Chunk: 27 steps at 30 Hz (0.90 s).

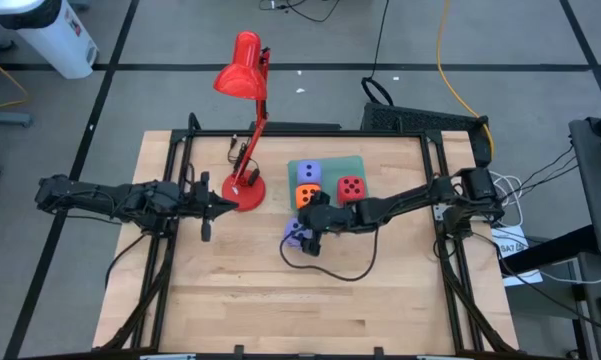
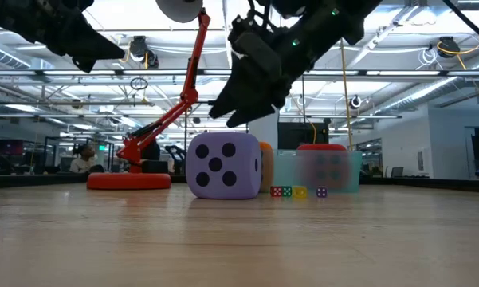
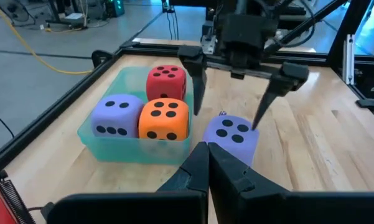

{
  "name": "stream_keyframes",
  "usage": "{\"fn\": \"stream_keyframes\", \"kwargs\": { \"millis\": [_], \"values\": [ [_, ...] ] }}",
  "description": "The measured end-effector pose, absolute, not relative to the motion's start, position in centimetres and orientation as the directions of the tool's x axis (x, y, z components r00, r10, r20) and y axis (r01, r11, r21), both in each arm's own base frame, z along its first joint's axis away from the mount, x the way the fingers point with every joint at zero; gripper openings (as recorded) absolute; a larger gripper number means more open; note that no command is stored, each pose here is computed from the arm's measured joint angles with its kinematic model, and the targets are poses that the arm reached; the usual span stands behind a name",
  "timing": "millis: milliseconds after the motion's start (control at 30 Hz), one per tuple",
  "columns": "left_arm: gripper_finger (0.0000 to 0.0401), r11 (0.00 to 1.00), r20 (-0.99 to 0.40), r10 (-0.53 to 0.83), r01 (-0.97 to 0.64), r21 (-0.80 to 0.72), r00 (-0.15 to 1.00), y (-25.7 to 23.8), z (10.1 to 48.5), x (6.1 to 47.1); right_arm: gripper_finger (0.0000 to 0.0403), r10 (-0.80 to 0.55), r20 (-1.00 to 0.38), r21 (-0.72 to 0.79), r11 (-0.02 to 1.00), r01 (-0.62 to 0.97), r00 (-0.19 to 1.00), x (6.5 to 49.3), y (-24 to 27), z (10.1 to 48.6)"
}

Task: Pick & Place Dice
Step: Put the large purple dice into the bin

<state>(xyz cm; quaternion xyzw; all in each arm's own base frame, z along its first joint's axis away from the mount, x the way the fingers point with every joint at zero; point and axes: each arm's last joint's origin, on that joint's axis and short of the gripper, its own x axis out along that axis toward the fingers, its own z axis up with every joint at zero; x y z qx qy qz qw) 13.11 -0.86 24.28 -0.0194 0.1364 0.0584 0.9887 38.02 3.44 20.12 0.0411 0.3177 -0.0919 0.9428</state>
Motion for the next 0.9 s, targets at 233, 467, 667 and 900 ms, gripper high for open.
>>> {"fn": "stream_keyframes", "kwargs": {
  "millis": [233, 467, 667, 900],
  "values": [
    [0.0005, 0.993, -0.272, 0.110, -0.120, -0.020, 0.956, -0.9, 24.3, 13.1, 0.0399, -0.166, -0.636, 0.042, 0.968, 0.248, 0.754, 37.7, 4.0, 19.8],
    [0.0005, 0.992, -0.272, 0.110, -0.122, -0.027, 0.956, -0.9, 24.3, 13.1, 0.0399, -0.227, -0.617, -0.028, 0.963, 0.268, 0.753, 37.3, 5.8, 19.8],
    [0.0005, 0.993, -0.272, 0.110, -0.117, -0.008, 0.956, -0.9, 24.3, 13.1, 0.0399, -0.236, -0.638, -0.026, 0.958, 0.286, 0.733, 37.7, 6.0, 18.4],
    [0.0005, 0.994, -0.274, 0.104, -0.107, 0.001, 0.956, -0.9, 24.3, 13.1, 0.0399, -0.275, -0.679, -0.056, 0.944, 0.326, 0.681, 38.4, 5.1, 15.7]
  ]
}}
